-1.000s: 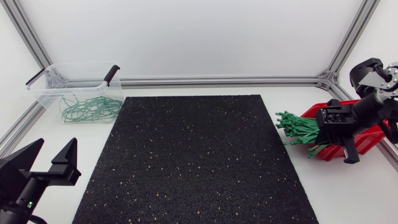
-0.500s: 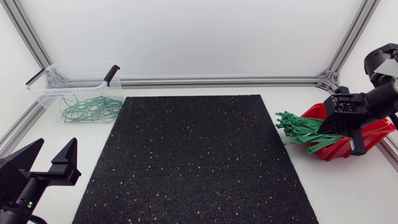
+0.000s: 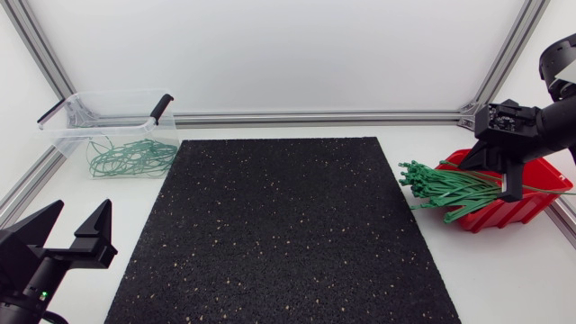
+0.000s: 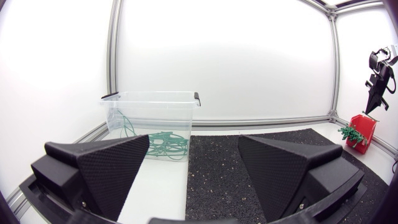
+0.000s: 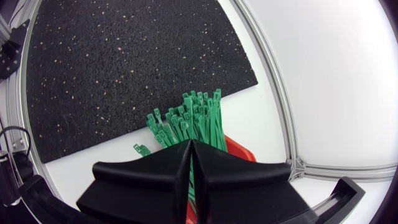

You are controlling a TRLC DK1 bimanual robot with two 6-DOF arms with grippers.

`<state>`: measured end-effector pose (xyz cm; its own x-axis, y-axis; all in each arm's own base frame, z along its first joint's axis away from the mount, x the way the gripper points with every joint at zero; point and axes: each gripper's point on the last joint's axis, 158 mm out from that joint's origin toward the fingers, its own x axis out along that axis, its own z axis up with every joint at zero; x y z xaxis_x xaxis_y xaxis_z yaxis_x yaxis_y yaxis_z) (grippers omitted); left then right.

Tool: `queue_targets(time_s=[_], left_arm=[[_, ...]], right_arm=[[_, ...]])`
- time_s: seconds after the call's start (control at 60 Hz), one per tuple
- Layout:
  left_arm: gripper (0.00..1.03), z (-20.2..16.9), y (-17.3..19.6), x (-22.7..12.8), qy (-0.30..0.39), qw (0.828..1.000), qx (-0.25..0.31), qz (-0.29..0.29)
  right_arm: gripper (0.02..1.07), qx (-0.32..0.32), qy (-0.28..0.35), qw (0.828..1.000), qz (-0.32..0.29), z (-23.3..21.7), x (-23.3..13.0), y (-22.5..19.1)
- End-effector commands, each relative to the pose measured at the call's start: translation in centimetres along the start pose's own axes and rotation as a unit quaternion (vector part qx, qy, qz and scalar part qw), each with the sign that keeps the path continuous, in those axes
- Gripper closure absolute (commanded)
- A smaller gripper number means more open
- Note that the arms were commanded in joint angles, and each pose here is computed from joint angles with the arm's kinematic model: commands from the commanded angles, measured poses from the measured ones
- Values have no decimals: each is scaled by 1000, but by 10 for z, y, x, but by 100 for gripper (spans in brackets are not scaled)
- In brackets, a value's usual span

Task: Take a green cable tie from the red box, thread the tail through the head to close it, then place it in the transparent bin on the left.

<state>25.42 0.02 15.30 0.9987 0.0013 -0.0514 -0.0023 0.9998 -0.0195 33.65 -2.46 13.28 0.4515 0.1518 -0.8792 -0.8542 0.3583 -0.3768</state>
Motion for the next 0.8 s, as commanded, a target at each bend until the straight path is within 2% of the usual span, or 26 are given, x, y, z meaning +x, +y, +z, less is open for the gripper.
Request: queue_targets(time_s=[0.0,0.183,0.483,0.6,0.683,0.783], left_arm=[[4,-23,1,1,27,1000,-8,3],[4,-22,1,1,26,1000,-8,2],[4,-22,1,1,26,1000,-8,3],[4,-22,1,1,25,1000,-8,3],[4,-22,1,1,25,1000,-8,2],[4,-22,1,1,26,1000,-8,3]], right_arm=[[101,13,-20,999,-33,19,-19,-13],[101,36,-70,995,-59,56,-45,-18],[101,11,-138,989,-57,122,-69,35],[101,-1,-121,990,-67,136,-63,56],[101,50,-94,994,-30,134,-57,67],[101,62,-88,994,2,142,-54,84]])
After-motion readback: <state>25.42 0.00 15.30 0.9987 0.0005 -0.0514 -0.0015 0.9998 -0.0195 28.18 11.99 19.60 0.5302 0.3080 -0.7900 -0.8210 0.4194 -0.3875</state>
